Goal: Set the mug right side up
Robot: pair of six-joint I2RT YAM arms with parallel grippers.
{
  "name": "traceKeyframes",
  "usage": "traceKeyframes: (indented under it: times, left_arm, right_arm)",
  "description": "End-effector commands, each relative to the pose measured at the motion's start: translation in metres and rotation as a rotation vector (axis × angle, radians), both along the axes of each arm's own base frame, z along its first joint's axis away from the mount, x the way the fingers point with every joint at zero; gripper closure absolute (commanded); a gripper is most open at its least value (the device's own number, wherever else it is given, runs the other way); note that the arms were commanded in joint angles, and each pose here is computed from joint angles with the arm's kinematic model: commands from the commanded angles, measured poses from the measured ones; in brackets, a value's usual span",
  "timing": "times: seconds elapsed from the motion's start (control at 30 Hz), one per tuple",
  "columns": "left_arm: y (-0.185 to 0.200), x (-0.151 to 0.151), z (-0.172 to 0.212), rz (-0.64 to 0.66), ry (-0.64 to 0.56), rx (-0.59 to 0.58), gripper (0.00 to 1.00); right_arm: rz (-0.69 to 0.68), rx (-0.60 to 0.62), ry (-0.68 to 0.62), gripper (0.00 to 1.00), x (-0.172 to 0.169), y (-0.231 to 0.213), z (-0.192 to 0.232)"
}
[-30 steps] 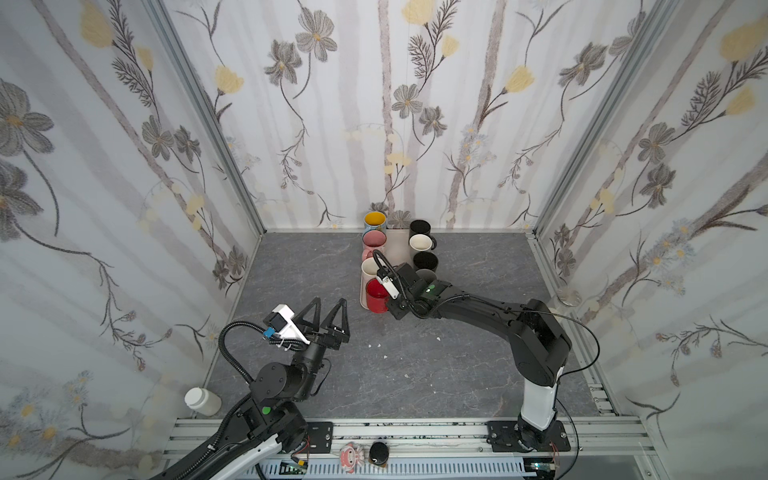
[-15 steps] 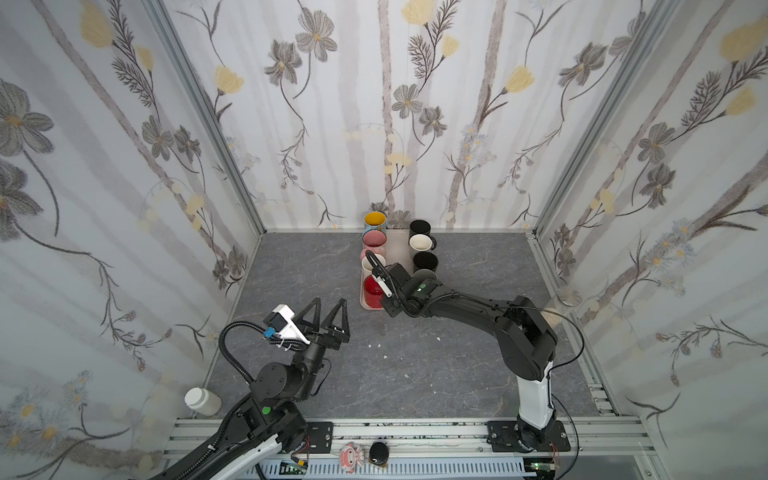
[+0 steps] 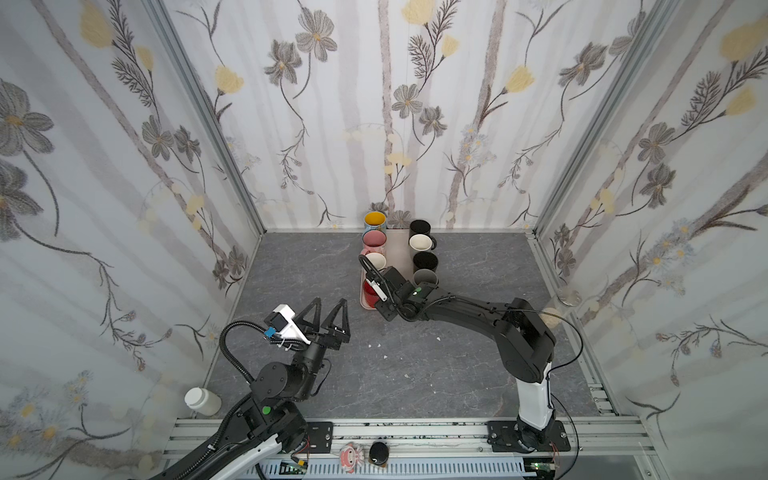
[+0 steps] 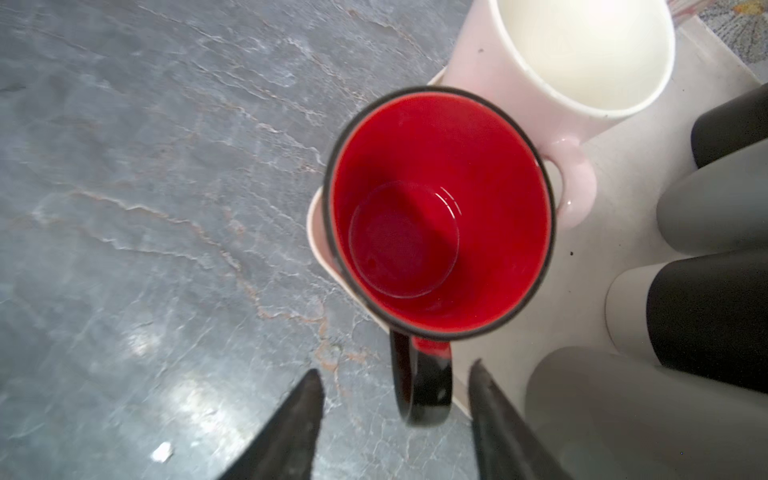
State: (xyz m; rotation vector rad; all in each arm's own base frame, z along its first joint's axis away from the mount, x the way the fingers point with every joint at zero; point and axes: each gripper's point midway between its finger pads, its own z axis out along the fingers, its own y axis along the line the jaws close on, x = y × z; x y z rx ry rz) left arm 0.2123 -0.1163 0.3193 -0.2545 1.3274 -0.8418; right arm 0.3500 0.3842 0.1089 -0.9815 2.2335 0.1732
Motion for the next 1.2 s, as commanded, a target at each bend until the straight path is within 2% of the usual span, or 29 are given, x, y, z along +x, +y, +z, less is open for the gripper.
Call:
traceKeyframes:
  times: [0.0, 0.03, 0.1, 0.17, 0.37, 0.5, 0.67, 0.87, 0.97, 1.07, 1.17]
  left_arm:
    - [0.003, 0.0, 0.003, 0.013, 0.0, -0.011, 0.0]
    - [0.003, 0.001, 0.002, 0.015, 0.002, -0.01, 0.0]
    - [0.004, 0.001, 0.002, 0.021, 0.003, -0.009, 0.0]
    - [0.004, 0.005, 0.002, 0.042, 0.016, 0.0, 0.0]
    - [0.002, 0.031, -0.008, 0.157, 0.096, 0.084, 0.0]
    - [0.007, 0.057, -0.011, 0.244, 0.123, 0.125, 0.0]
    - [0.035, 0.097, -0.017, 0.445, 0.185, 0.212, 0.0]
    - [0.057, 0.136, -0.027, 0.545, 0.193, 0.436, 0.0]
    - [0.081, 0.155, -0.052, 0.572, 0.257, 0.519, 0.0]
    - [0.118, 0.161, -0.089, 0.637, 0.329, 0.557, 0.0]
    - [0.144, 0.165, -0.135, 0.689, 0.471, 0.62, 0.0]
  right_arm:
    - [-0.007, 0.118, -0.06, 0.32, 0.001, 0.002, 0.035]
    - [-0.017, 0.147, -0.074, 0.26, 0.0, -0.001, 0.044]
    - [-0.035, 0.21, -0.107, 0.06, -0.004, -0.01, 0.063]
    - [-0.066, 0.296, -0.15, 0.0, -0.01, -0.024, 0.085]
    - [-0.231, 0.535, -0.281, 0.0, -0.024, -0.091, 0.135]
    - [-0.407, 0.594, -0.387, 0.0, -0.022, -0.149, 0.147]
    - [-0.619, 0.636, -0.493, 0.0, -0.027, -0.214, 0.144]
    - [-0.735, 0.639, -0.507, 0.0, -0.025, -0.256, 0.133]
    - [-0.796, 0.638, -0.499, 0.0, -0.022, -0.272, 0.124]
    - [-0.84, 0.62, -0.502, 0.0, -0.021, -0.284, 0.114]
    - [-0.849, 0.614, -0.499, 0.0, -0.021, -0.288, 0.109]
